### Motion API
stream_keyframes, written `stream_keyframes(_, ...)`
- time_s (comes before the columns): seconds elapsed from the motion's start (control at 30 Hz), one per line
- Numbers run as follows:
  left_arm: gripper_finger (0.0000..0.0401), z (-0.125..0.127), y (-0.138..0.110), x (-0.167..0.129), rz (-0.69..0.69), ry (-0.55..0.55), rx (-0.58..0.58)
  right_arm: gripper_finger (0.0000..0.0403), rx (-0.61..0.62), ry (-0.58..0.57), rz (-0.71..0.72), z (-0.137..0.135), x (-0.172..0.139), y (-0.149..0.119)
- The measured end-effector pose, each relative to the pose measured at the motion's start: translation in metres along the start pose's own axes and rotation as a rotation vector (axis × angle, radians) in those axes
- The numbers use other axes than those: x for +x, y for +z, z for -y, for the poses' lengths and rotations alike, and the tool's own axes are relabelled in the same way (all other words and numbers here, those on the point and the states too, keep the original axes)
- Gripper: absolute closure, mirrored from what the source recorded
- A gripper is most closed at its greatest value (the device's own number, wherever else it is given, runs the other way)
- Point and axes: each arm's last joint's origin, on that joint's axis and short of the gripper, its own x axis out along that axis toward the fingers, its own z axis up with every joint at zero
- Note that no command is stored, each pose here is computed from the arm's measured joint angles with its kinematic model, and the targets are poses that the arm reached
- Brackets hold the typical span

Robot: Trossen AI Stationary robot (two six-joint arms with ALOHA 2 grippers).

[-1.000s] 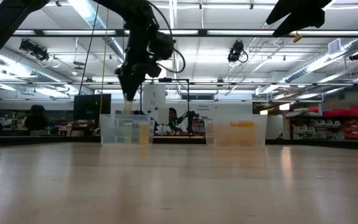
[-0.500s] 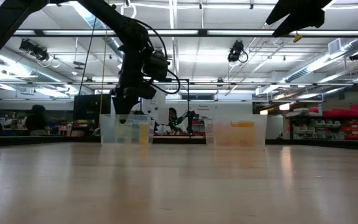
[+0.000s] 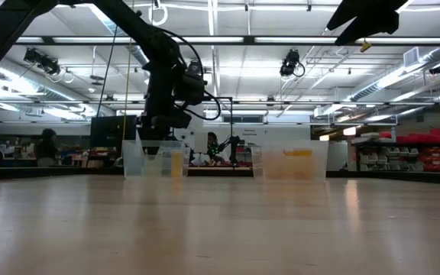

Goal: Pick and place medicine bottles into bin by pill shape (circle, oval)
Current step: Put the yellow pill bottle into the left transparent bin, then return to Home Position

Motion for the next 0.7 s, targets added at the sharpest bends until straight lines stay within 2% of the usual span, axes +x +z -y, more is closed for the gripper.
stream_keyframes(0.4,0.0177,0.0,0.0,-0.001,0.011,0.004,0.016,0.0125,-0.001,-0.002,0.002,0.0,0.0,0.0)
stream_keyframes(0.7,0.0148,-0.006,-0.004,-0.033,0.134,0.025,0.02,0.0125,-0.03,-0.004,0.003,0.0,0.0,0.0)
